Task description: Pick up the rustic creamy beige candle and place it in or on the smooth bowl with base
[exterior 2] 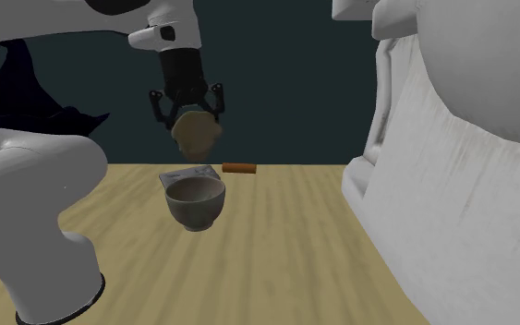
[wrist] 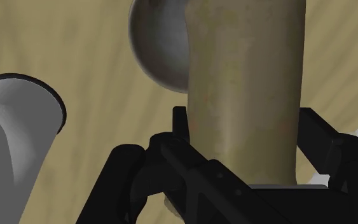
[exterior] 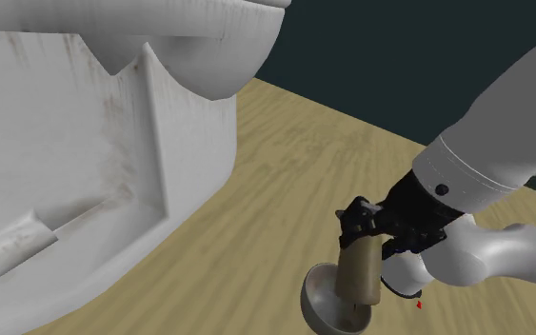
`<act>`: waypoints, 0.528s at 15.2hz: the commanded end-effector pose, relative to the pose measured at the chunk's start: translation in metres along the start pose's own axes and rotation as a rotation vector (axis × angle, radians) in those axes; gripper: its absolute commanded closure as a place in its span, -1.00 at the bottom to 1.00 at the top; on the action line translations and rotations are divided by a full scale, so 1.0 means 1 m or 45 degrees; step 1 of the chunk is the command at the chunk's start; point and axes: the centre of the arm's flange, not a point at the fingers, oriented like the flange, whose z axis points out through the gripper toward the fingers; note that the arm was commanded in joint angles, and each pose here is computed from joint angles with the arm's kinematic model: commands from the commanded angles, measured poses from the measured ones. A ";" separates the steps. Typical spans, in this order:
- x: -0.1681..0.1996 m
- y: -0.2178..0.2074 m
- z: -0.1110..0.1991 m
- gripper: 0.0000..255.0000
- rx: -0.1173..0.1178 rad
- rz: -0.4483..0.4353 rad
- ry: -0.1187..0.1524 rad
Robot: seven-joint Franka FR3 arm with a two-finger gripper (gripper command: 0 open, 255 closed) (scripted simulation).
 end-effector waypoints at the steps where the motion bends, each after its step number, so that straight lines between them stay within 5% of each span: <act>1: -0.003 0.012 0.003 1.00 -0.001 0.001 -0.001; 8: -0.007 0.015 0.039 1.00 -0.001 0.001 -0.001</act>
